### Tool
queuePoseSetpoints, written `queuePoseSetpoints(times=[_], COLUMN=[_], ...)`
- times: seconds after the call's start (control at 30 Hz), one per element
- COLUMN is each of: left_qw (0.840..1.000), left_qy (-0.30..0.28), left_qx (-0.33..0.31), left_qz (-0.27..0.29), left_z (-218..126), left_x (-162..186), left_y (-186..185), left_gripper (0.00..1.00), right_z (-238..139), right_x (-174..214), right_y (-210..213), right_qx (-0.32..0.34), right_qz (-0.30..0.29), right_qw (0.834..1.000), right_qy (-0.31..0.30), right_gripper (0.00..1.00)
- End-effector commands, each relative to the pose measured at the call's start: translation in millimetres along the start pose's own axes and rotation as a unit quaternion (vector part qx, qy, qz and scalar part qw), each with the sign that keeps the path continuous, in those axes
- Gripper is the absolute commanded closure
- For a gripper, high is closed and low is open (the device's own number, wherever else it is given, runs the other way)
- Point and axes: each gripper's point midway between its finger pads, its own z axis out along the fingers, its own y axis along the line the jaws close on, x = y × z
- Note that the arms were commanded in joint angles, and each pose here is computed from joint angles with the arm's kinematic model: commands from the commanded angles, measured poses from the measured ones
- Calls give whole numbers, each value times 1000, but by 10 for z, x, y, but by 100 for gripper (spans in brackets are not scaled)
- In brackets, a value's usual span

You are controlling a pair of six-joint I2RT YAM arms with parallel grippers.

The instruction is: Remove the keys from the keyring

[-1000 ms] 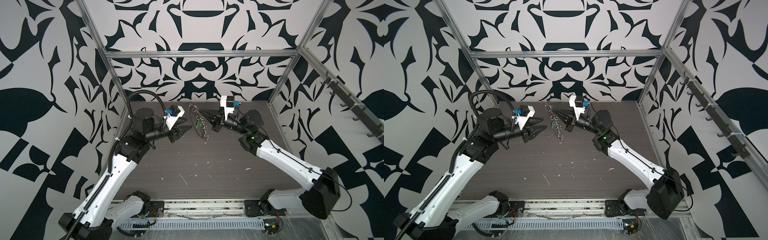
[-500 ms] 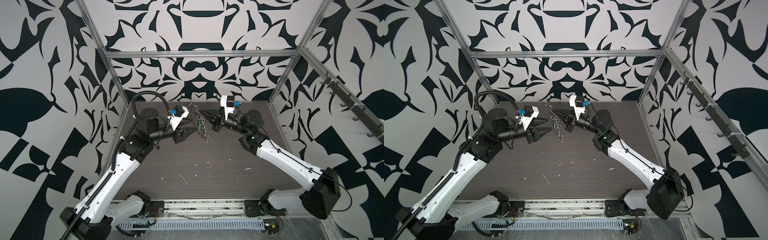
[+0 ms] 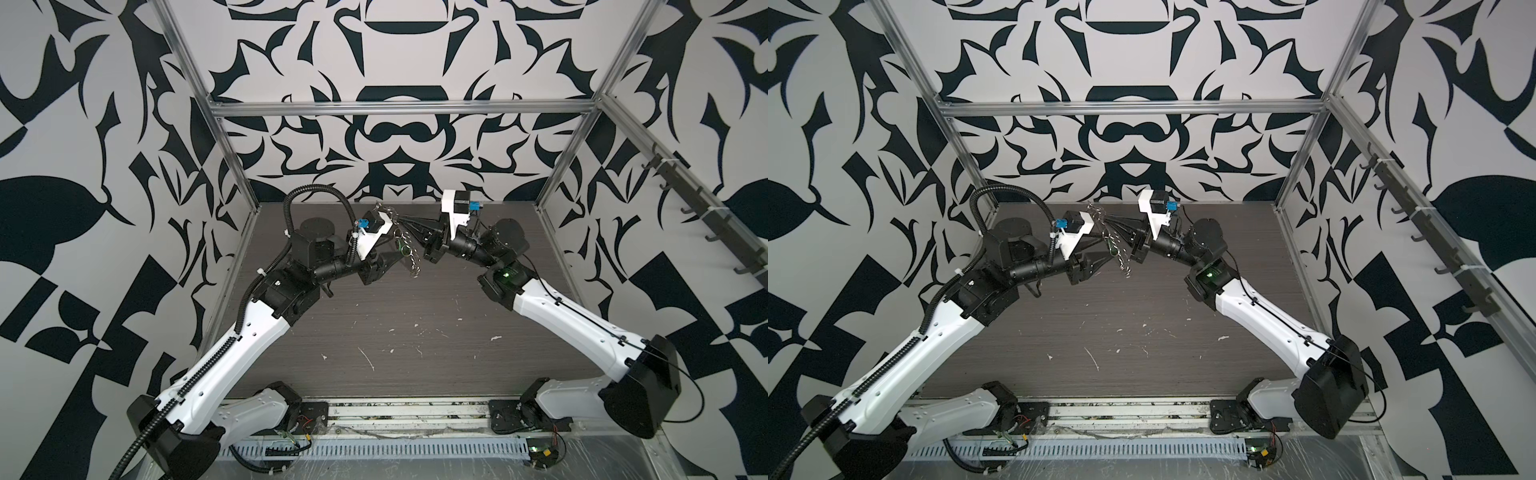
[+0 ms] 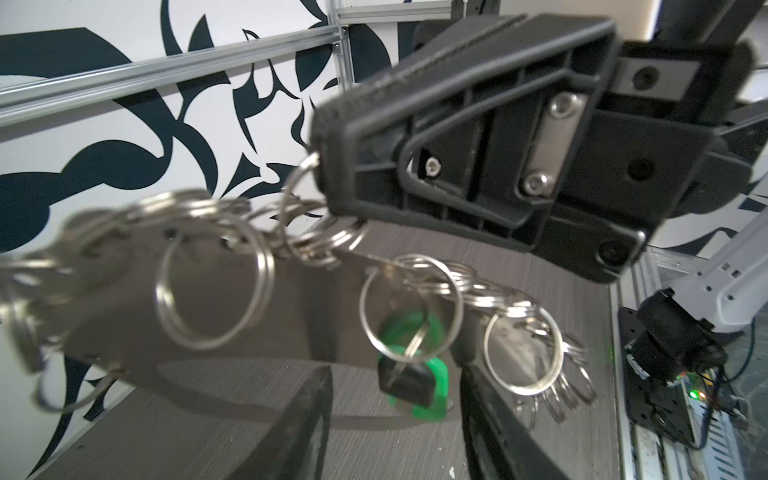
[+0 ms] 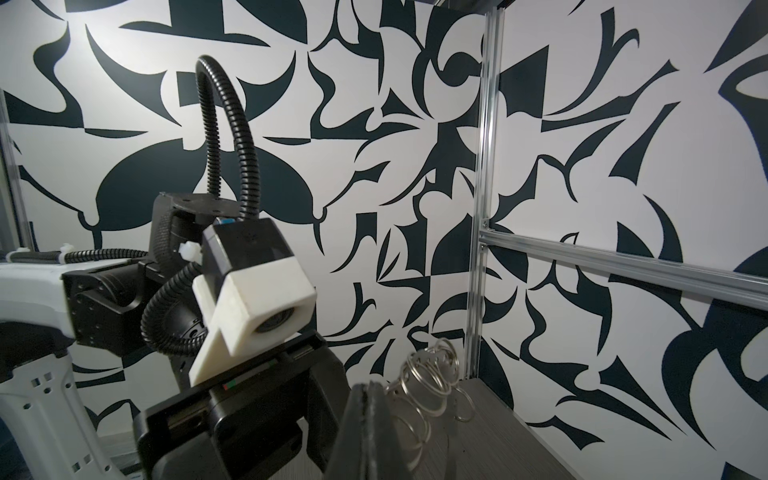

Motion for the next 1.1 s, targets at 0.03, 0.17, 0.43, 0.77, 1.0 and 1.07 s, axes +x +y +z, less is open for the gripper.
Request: queuePoseSetpoints(times=[0.03,0.17,0.43,0.77,1.0,1.07], left_qw=[999,999,998,998,998,998], left_qy=[-16,-18,-20,7,35,49], left_qx=[-47,-49,-63,-69,-42,-40], left_qz=[4,2,3,4,12,13], left_z=[-17,-32,-108,-246,-405,-440], left_x=[-95,-103,-103,-56,-35,-16], left_y=[140,142,155,124,-27,-45], left_gripper=[56,67,86,100,100,100], right_z=[1,0,-8,-84,-136,-139], right_x=[-418,-428,-397,-194,215,259], right_y=[124,124,119,-2,-84,-82], right_qx=[-13,-12,-10,20,33,31], right_qz=[-36,-40,-41,-31,13,22], right_qw=[998,998,998,999,999,999], right_qy=[-49,-49,-44,-22,6,8], right_gripper=[100,100,100,100,100,100])
